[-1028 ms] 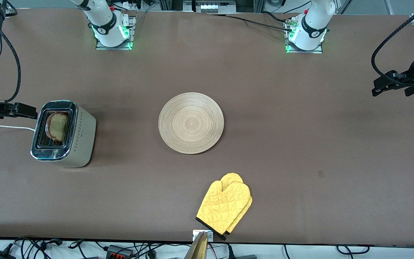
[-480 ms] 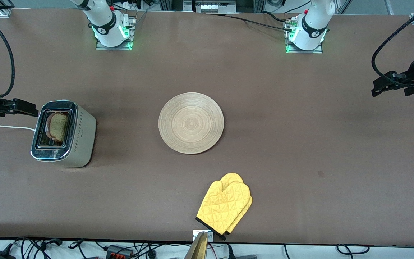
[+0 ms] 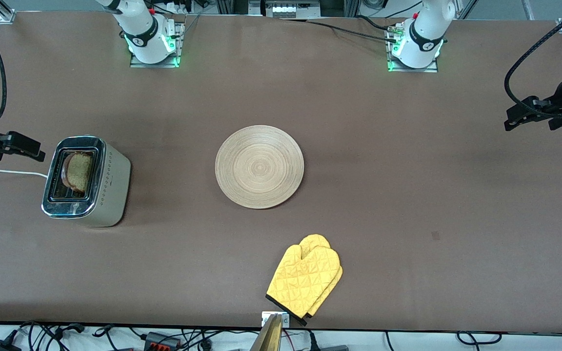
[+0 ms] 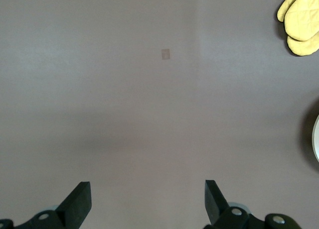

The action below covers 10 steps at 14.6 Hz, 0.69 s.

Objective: Move plate and put bread in toaster

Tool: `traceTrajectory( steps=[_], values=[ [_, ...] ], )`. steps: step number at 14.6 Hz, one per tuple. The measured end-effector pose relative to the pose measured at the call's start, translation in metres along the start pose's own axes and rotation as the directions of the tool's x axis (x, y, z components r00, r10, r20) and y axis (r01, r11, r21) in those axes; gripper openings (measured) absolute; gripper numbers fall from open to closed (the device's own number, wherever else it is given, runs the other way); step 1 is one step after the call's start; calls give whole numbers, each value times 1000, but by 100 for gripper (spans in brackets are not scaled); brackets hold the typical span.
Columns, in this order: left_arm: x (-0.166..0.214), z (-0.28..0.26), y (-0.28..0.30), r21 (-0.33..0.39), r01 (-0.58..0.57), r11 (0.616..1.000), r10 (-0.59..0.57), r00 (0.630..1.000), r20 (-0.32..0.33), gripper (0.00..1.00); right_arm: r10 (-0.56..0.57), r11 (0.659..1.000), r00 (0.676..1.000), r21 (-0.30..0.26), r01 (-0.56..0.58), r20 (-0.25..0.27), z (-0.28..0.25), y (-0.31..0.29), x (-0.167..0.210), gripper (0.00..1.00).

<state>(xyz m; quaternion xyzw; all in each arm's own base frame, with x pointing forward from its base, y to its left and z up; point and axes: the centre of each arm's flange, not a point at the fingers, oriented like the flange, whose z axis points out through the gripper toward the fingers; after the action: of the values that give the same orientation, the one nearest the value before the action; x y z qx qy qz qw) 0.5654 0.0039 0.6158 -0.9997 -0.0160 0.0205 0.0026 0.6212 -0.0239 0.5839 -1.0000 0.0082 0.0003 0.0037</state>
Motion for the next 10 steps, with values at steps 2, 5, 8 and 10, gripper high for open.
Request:
traceTrajectory(
  steps=[2,5,8,10],
  values=[
    [0,0,0,0,0,1000,0,1000,0,100,-8,1000,1000,3,8,1,-2,-4,-7,100],
    [0,0,0,0,1,1000,-1,1000,0,100,-10,1000,1000,8,10,14,5,-4,-21,100],
    [0,0,-1,0,2,1000,-2,1000,0,100,-8,1000,1000,14,8,27,15,-1,-43,100],
    [0,0,-1,0,2,1000,-2,1000,0,100,-10,1000,999,1,10,34,15,1,-56,100]
  ],
)
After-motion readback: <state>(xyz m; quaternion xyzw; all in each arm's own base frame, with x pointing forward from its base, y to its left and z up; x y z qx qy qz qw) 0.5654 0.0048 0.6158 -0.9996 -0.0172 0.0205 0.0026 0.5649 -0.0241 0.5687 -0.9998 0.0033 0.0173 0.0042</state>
